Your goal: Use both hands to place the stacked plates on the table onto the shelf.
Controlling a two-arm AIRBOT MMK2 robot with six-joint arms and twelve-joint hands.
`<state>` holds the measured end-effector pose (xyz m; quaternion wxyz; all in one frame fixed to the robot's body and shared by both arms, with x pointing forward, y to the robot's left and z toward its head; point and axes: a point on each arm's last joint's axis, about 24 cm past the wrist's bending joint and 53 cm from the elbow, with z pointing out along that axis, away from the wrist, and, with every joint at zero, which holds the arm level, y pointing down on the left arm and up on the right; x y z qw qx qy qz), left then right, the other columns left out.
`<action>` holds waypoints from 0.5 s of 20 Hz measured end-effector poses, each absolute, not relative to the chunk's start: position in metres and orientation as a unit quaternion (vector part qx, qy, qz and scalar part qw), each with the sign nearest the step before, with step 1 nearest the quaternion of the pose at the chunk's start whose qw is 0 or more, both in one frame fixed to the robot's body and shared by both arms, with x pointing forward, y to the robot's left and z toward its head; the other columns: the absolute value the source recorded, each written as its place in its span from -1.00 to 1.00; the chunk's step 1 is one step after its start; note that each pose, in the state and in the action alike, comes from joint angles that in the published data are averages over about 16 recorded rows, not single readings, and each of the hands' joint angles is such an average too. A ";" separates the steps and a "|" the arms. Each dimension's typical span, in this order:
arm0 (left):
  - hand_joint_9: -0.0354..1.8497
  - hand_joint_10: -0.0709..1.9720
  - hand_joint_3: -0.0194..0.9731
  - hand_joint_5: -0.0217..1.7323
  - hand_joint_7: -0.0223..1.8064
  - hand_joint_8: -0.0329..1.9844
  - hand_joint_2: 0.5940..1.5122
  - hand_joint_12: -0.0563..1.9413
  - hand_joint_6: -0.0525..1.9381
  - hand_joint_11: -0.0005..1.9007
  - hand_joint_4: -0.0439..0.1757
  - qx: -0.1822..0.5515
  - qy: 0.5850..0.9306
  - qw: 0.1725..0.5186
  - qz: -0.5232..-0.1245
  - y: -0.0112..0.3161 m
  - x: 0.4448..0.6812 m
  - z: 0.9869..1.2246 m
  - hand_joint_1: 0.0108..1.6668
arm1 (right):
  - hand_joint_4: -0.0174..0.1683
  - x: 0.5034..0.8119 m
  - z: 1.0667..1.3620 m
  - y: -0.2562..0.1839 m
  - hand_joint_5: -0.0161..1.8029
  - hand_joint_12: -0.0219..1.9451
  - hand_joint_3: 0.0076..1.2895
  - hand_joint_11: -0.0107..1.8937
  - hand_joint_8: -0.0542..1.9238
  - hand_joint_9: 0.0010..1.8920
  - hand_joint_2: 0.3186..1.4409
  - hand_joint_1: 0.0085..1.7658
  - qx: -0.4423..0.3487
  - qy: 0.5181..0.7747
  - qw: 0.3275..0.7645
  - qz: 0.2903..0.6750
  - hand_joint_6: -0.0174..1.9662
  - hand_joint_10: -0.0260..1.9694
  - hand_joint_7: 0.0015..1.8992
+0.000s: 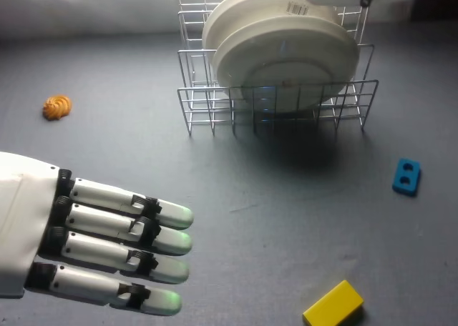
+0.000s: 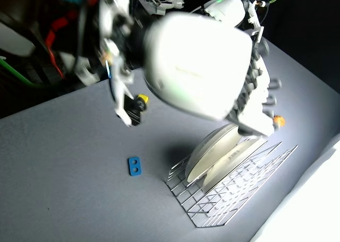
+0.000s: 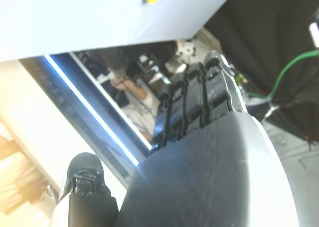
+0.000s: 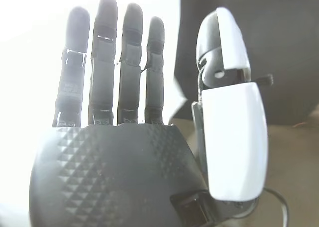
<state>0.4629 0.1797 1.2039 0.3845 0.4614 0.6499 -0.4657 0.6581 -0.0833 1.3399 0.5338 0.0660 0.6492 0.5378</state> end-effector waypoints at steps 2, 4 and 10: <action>-0.68 -0.59 -0.94 -0.64 -0.63 -0.67 0.28 -0.38 -0.76 -0.84 -0.61 0.461 0.650 0.385 -0.466 0.180 0.463 1.204 -0.97 | -0.84 0.645 1.335 -0.086 -0.11 0.46 -0.99 -0.53 -0.74 -0.16 0.36 -0.19 0.050 0.654 0.542 0.526 -0.76 -0.51 -0.06; -0.49 -0.36 -0.94 -0.46 -0.43 -0.44 0.31 -0.14 -0.52 -0.66 -0.61 0.462 0.650 0.385 -0.465 0.180 0.463 1.204 -0.96 | -0.84 0.631 1.328 -0.088 -0.03 0.54 -0.99 -0.40 -0.51 -0.09 0.36 -0.31 0.037 0.661 0.545 0.514 -0.55 -0.30 0.00; -0.09 0.10 -0.94 -0.08 -0.03 0.00 0.37 0.42 -0.11 -0.31 -0.54 0.463 0.652 0.385 -0.462 0.183 0.464 1.204 -0.95 | -0.83 0.609 1.307 -0.092 0.12 0.71 -0.99 -0.14 -0.11 0.06 0.39 -0.59 0.022 0.681 0.540 0.493 -0.20 0.12 0.13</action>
